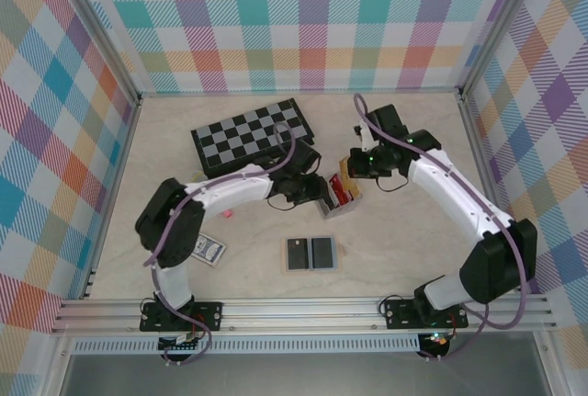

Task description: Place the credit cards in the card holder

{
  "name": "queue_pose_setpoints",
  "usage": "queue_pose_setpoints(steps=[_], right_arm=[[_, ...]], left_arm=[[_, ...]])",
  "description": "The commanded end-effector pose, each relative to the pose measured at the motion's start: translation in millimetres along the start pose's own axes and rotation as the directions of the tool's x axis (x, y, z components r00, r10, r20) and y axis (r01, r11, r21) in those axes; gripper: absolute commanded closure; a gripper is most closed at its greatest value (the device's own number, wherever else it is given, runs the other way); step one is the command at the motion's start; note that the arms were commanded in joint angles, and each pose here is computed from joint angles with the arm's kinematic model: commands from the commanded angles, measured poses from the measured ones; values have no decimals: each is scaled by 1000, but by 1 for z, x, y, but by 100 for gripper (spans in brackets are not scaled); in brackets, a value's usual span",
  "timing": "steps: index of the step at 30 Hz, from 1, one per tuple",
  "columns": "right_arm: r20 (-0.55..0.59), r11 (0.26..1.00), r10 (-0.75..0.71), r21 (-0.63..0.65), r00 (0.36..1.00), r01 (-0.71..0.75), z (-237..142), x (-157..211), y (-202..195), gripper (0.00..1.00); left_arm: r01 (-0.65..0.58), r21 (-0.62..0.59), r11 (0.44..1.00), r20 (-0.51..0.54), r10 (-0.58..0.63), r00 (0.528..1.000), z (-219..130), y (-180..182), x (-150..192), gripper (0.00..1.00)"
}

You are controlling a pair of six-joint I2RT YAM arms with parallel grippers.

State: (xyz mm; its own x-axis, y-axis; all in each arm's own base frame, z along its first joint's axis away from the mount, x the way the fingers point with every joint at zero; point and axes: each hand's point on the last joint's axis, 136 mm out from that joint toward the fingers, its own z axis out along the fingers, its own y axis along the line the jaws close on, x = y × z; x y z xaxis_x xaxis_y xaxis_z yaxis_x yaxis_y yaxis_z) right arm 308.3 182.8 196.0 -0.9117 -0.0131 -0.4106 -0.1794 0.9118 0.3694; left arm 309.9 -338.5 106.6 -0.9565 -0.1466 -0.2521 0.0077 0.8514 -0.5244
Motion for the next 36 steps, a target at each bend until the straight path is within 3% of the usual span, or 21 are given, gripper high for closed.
queue_pose_setpoints(steps=[1,4,9,15,19,26,36], right_arm=[[38,982,89,-172,995,-81,-17,-1,24,98],[40,951,124,-290,991,-107,-28,4,41,98],[4,884,159,-446,987,-141,-37,10,66,97],[-36,812,165,-562,986,-157,-43,12,84,97],[-34,823,180,-542,983,-170,-40,13,80,96],[-57,813,187,-551,981,-187,-35,14,80,94],[-69,791,197,-578,978,-200,-36,13,81,90]], left_arm=[[6,199,980,94,-25,995,-47,-27,-19,51],[4,356,935,106,-45,993,-77,-40,-17,48],[7,592,806,66,-56,996,-108,-64,-15,48],[-20,685,728,29,0,1000,-120,-81,-6,51],[-34,703,710,40,8,999,-128,-84,-5,61],[-44,704,709,54,7,998,-135,-82,-3,91],[-47,705,707,63,2,998,-140,-80,-3,100]])
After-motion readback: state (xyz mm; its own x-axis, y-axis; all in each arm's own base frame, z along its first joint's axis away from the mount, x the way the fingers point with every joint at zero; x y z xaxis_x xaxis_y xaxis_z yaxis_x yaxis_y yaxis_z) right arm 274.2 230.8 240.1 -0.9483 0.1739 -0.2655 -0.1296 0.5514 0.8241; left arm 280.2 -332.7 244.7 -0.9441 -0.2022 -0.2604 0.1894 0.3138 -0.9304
